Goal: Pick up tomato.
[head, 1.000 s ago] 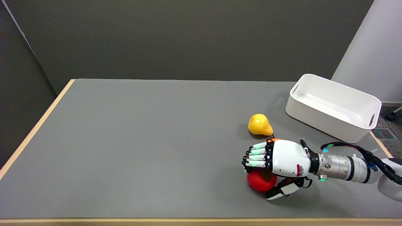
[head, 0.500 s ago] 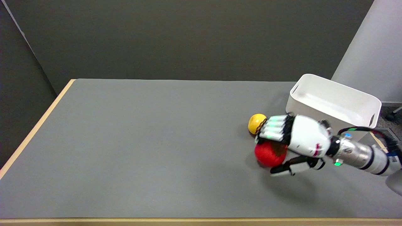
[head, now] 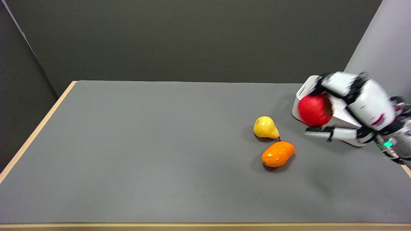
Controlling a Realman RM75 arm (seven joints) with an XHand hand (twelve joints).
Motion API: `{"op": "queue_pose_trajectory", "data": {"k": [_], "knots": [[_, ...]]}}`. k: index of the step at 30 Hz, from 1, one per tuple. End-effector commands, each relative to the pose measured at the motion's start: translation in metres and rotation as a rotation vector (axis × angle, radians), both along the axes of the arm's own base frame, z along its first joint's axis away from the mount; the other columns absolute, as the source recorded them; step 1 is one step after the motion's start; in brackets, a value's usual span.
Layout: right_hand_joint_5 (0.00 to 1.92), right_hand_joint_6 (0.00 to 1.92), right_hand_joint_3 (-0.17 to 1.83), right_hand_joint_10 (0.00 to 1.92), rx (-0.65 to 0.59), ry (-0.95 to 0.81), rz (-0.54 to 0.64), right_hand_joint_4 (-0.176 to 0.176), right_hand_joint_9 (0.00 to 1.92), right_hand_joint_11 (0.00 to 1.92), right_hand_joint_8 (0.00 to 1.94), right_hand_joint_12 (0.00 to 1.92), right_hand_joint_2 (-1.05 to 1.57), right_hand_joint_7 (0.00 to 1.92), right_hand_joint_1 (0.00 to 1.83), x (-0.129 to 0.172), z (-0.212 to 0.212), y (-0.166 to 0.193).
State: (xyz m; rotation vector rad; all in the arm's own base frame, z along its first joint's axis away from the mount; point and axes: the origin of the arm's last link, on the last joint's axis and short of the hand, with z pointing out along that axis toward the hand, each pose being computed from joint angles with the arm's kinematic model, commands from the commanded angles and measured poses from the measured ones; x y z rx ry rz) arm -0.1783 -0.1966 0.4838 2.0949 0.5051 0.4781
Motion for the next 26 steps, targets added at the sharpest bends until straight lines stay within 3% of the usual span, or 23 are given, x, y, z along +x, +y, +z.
{"op": "queue_pose_trajectory", "data": {"k": [1, 14, 21, 26], "knots": [[0.59, 1.63, 0.16, 1.41, -0.383, -0.281, 0.229, -0.176, 0.72, 0.70, 1.26, 1.53, 1.15, 0.85, 1.34, 0.053, 0.088, 0.005], [0.58, 1.64, 0.14, 1.41, -0.780, -0.116, 0.078, -0.176, 0.72, 0.68, 1.27, 1.51, 1.17, 0.84, 1.34, 0.059, 0.118, -0.075], [0.59, 1.63, 0.16, 1.40, -0.910, -0.203, -0.056, -0.176, 0.73, 0.70, 1.24, 1.47, 1.15, 0.86, 1.34, 0.030, 0.136, -0.111], [0.58, 1.64, 0.15, 1.41, -1.009, -0.107, -0.158, -0.176, 0.72, 0.69, 1.26, 1.49, 1.16, 0.85, 1.34, 0.018, 0.142, -0.131]]}}
